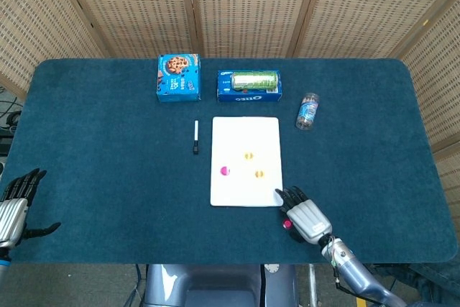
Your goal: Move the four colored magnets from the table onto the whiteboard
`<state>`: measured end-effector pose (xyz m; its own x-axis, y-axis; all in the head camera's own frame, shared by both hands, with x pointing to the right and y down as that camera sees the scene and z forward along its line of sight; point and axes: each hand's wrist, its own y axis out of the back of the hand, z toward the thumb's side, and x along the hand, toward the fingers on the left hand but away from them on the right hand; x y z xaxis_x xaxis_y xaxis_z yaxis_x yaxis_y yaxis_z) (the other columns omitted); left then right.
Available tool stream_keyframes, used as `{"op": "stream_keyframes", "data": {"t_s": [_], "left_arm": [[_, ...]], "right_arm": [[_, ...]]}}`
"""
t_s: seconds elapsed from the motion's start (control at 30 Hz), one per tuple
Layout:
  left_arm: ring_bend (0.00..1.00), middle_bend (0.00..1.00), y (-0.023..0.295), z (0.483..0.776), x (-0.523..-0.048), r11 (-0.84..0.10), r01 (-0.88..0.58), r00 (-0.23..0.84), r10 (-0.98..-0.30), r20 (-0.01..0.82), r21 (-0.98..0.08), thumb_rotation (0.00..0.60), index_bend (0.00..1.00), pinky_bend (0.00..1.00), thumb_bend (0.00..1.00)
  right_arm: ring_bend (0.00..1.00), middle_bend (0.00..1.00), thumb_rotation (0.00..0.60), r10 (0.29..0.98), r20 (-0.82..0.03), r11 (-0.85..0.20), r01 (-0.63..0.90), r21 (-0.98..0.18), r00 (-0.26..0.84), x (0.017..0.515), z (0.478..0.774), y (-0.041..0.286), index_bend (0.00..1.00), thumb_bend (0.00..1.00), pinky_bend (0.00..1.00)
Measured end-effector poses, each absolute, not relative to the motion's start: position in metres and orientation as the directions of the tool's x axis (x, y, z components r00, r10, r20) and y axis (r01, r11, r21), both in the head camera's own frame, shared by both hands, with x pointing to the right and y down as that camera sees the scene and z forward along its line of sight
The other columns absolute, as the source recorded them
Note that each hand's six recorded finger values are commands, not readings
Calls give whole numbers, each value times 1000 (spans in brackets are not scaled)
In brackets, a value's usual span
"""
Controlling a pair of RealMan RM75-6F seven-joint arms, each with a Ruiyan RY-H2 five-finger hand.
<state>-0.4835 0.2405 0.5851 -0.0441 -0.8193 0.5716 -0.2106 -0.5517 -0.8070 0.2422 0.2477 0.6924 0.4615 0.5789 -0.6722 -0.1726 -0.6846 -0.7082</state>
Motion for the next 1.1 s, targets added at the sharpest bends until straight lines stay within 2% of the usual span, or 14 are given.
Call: {"op": "stream_keyframes", "data": {"t_s": [0.6,0.8,1.1], "left_arm": [[0,0,241,586,-484,-554,-209,-45,-818,573,-806,600,0,0,0],[0,0,241,586,-483,-553,-207,-45,-819,573,-807,600,0,0,0],[0,0,241,586,-483,-554,-206,-46,-818,573,-807,600,0,0,0]], "right_arm": [[0,0,600,568,-694,-697,-190,-692,443,246,700,248,392,311,12],[0,0,600,566,-695,-700,-188,-689,444,248,701,249,466,362,12],[0,0,600,564,-690,-709,-162,-686,453,244,701,250,512,363,12]]}}
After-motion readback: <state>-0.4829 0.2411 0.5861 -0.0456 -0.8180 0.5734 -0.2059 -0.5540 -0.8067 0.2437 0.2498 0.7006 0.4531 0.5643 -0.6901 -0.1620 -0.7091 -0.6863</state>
